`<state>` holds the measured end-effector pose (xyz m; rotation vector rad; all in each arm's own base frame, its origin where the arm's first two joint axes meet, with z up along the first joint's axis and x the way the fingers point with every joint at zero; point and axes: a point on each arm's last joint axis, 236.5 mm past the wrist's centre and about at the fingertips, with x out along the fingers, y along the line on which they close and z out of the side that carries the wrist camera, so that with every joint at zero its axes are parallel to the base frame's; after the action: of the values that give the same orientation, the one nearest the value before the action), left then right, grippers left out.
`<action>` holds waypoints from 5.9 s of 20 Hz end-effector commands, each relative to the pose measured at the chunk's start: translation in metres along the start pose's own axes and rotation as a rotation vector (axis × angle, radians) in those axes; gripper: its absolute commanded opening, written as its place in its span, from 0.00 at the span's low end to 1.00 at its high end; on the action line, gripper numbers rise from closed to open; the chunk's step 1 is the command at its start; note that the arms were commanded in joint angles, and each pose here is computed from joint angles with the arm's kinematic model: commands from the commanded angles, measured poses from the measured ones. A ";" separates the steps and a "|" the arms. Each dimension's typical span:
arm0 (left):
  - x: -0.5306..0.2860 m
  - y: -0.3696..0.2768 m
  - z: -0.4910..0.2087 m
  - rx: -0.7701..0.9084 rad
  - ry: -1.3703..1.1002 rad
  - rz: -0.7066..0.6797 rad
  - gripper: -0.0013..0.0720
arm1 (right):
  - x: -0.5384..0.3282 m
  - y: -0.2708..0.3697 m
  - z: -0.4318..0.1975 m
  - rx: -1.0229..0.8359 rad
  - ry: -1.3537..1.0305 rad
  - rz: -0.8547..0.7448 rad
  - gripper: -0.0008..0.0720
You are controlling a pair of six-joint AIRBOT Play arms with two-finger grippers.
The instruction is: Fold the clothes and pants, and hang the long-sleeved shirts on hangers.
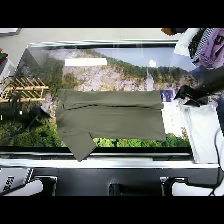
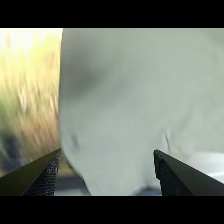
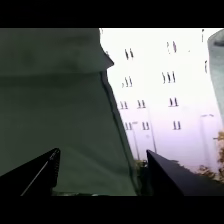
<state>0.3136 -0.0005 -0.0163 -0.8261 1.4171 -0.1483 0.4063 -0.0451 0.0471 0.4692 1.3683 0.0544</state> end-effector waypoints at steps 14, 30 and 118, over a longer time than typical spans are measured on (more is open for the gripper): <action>0.097 0.011 -0.107 -0.120 -0.051 -0.084 0.89 | -0.014 0.017 -0.034 0.023 -0.028 0.146 0.74; 0.109 0.000 -0.116 -0.069 -0.019 -0.081 0.04 | -0.019 -0.038 -0.039 0.224 -0.091 0.282 0.74; 0.019 -0.121 0.122 0.299 -0.101 0.085 0.63 | 0.146 -0.004 -0.003 0.156 0.217 0.352 0.80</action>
<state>0.4737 -0.0486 0.0286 -0.5199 1.2961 -0.2458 0.4358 -0.0175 -0.0748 0.8574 1.4569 0.2641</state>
